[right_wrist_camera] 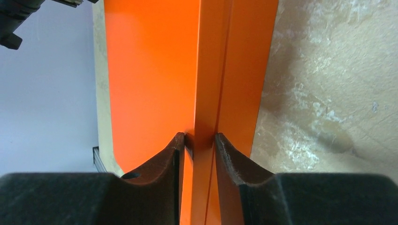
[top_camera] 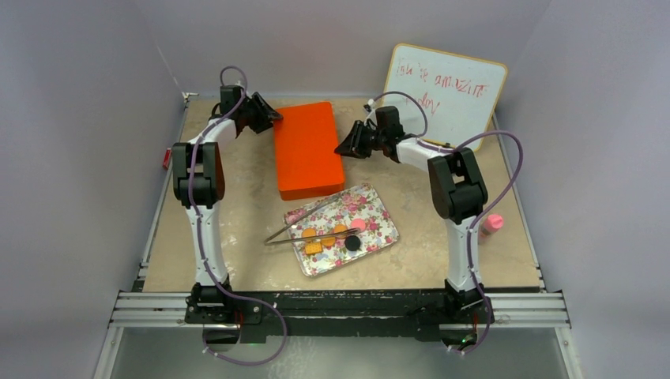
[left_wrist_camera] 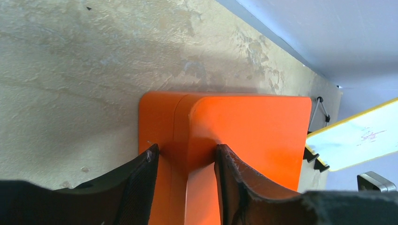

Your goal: Pack the cookies

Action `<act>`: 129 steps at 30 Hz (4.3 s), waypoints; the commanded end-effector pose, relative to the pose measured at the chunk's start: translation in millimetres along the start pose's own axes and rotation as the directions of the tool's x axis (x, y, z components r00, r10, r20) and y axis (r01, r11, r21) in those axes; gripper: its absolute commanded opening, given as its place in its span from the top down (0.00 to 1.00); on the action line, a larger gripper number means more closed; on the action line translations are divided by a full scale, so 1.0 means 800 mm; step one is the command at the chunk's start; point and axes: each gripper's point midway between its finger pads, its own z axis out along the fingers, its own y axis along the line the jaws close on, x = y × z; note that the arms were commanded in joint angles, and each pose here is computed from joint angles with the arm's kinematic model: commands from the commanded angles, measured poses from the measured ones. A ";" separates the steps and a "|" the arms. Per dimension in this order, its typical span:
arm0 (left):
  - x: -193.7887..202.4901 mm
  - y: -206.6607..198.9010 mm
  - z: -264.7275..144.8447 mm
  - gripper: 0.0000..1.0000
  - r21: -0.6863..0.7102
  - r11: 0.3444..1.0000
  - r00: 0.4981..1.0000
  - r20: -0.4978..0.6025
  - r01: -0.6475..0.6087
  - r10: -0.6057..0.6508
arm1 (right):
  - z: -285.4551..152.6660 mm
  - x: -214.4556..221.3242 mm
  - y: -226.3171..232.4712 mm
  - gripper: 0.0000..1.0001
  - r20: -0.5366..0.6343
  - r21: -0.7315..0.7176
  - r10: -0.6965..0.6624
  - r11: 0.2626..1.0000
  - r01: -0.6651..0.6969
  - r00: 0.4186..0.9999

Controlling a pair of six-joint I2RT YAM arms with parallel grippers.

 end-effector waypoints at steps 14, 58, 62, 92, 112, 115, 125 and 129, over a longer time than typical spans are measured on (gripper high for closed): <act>0.036 -0.011 0.002 0.66 0.124 0.986 0.986 -0.113 -0.112 0.126 | 0.012 0.166 0.070 0.84 -0.278 -0.100 0.049 0.992 -0.079 0.959; 0.079 -0.042 0.008 0.67 0.201 0.954 0.951 -0.169 -0.222 0.257 | 0.010 -0.070 -0.036 0.64 0.175 -0.001 0.194 0.980 -0.197 0.965; 0.082 -0.043 0.009 0.68 0.204 0.953 0.950 -0.173 -0.225 0.261 | 0.015 -0.046 -0.075 0.71 0.167 0.080 0.236 0.964 -0.252 0.957; 0.017 -0.099 -0.047 0.39 0.094 0.935 0.939 0.018 -0.342 0.342 | -0.072 -0.059 -0.048 0.49 0.257 0.134 0.073 0.985 -0.111 0.964; -0.039 -0.100 -0.393 0.09 -0.159 0.957 0.827 0.481 -0.242 0.289 | -0.317 -0.050 0.025 0.13 0.523 0.424 -0.305 0.903 0.067 0.796; -0.025 -0.099 -0.427 0.05 -0.209 0.938 0.801 0.489 -0.276 0.345 | -0.358 -0.039 0.020 0.07 0.555 0.498 -0.339 0.867 0.023 0.759; 0.039 -0.143 -0.510 0.01 -0.284 0.870 0.634 0.598 -0.404 0.490 | -0.514 0.013 0.021 0.01 0.676 0.646 -0.495 0.755 -0.115 0.546; 0.056 -0.140 -0.545 0.01 -0.281 0.868 0.586 0.648 -0.410 0.487 | -0.559 0.033 0.024 0.01 0.685 0.677 -0.537 0.719 -0.158 0.493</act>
